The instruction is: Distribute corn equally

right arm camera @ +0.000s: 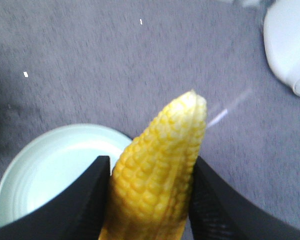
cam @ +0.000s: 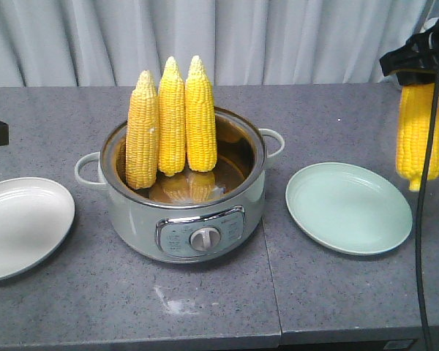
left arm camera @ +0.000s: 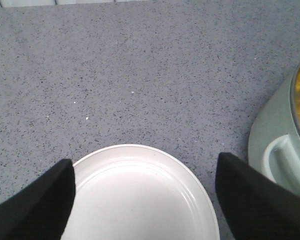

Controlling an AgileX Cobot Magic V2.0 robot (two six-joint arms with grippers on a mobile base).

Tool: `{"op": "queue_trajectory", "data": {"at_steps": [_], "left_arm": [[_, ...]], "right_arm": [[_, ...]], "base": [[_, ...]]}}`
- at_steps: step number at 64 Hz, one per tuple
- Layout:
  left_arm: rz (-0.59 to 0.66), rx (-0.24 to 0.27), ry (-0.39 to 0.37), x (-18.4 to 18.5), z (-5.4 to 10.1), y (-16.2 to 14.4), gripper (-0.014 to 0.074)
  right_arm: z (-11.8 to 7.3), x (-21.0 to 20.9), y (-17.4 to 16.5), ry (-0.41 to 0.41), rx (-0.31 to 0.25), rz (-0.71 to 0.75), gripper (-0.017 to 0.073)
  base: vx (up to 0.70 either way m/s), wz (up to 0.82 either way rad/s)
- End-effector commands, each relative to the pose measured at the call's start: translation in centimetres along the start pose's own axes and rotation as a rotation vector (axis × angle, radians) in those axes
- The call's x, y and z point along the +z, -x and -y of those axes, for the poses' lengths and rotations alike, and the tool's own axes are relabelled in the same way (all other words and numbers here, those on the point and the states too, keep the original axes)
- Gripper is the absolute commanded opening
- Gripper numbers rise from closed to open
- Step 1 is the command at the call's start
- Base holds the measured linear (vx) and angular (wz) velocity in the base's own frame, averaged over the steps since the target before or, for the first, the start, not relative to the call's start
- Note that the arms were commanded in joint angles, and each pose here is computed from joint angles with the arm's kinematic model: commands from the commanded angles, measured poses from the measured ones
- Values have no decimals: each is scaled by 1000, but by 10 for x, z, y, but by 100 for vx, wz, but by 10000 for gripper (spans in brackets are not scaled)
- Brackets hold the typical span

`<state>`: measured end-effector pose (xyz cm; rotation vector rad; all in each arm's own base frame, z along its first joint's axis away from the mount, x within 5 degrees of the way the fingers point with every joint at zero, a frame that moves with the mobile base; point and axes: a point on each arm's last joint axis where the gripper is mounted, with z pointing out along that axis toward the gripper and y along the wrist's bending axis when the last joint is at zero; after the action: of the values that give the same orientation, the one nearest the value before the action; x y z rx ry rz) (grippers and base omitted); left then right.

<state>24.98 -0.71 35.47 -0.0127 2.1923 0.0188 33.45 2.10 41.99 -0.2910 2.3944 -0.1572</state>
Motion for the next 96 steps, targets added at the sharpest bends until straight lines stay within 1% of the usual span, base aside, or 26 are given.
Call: {"op": "queue_trajectory", "data": {"at_steps": [1, 15, 22, 31, 77, 82, 88, 92, 96], "left_arm": [[121, -9, -12, -12, 1, 18, 566], [121, -9, -12, -12, 1, 18, 566], [121, -9, -12, -12, 1, 18, 566], [121, -9, -12, -12, 1, 18, 566], [135, -15, -17, -12, 1, 19, 555], [181, -41, -38, -13, 3, 23, 555], [262, -97, -80, -15, 6, 31, 555], [312, -123, -102, -16, 7, 35, 555], [349, -124, -117, -14, 10, 39, 555]], "right_arm": [[7, -23, 4, -39, 7, 62, 204], [3, -7, 5, -11, 15, 33, 204], [3, 0, 5, -5, 32, 14, 204], [0, 1, 3, 21, 61, -9, 204], [0, 1, 3, 23, 62, -10, 204], [0, 1, 3, 23, 62, -10, 204], [0, 1, 3, 23, 62, -10, 204], [0, 1, 3, 23, 62, -10, 204], [0, 1, 3, 23, 62, -10, 204]], "base": [[0, 0], [0, 0], [0, 0], [0, 0], [0, 0], [0, 0], [0, 0], [0, 0], [0, 0]]}}
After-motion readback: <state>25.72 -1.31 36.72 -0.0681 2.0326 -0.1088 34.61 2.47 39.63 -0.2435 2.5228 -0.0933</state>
